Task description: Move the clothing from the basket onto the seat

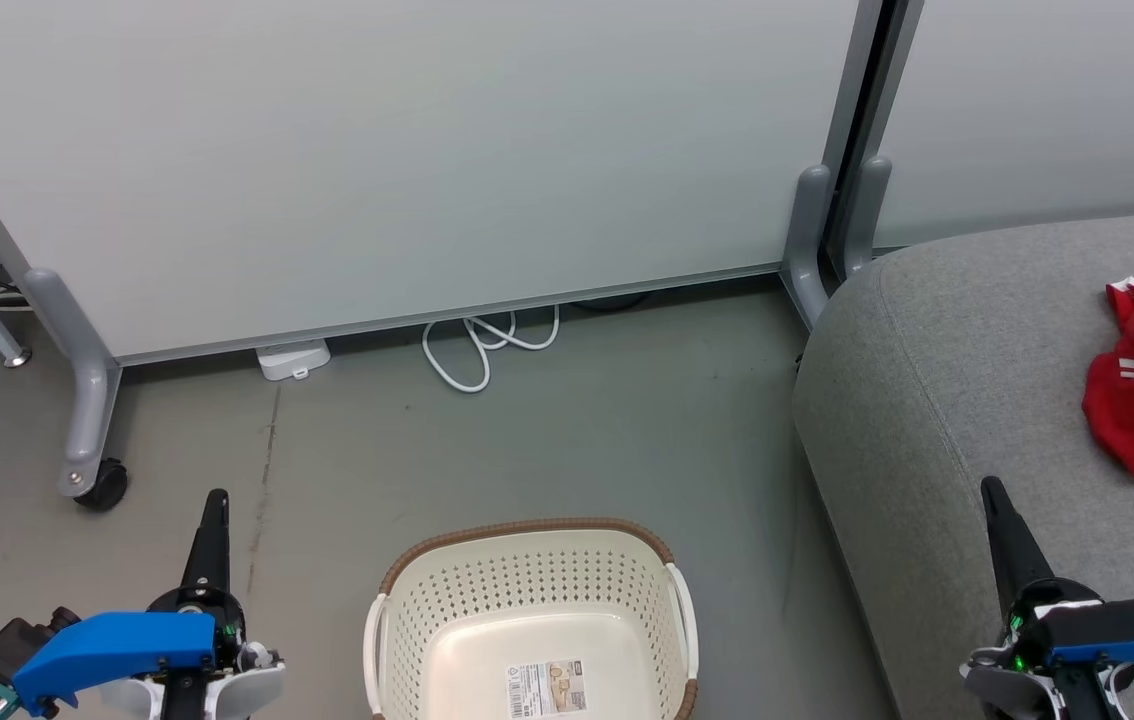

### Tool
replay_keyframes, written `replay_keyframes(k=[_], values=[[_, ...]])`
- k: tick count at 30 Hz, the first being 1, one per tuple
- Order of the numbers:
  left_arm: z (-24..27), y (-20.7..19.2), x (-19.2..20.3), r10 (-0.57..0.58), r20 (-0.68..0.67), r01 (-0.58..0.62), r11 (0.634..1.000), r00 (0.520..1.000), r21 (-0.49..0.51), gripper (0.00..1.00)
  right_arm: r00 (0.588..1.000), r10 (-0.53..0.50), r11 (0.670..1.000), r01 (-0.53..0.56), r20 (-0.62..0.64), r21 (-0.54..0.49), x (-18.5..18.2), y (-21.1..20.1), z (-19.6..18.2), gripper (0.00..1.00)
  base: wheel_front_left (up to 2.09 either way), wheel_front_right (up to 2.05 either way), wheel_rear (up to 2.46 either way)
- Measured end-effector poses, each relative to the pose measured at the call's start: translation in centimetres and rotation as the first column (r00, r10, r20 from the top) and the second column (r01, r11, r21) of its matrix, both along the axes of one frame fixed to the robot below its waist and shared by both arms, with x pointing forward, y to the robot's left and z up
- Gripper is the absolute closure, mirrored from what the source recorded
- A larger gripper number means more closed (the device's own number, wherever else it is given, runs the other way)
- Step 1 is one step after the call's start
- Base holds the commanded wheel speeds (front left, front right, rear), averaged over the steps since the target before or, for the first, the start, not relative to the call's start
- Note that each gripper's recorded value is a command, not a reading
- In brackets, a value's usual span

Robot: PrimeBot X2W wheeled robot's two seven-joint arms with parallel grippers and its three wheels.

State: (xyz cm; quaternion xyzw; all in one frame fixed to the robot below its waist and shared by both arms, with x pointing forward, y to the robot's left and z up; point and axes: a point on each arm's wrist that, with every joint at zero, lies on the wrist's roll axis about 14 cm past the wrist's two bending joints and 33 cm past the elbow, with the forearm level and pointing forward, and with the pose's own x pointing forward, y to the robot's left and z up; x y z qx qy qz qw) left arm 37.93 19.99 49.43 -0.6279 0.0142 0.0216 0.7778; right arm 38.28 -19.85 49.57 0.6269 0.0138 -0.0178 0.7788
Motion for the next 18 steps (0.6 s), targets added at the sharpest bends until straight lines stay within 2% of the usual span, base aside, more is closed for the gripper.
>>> replay_keyframes(k=[18], values=[[0.52,0.02,0.48,-0.003,0.022,0.006,0.991,1.0,-0.133,1.0,1.0,0.003,0.991,-0.006,0.023,0.133,0.37,-0.06,0.61,1.0,0.0,0.0,0.0]])
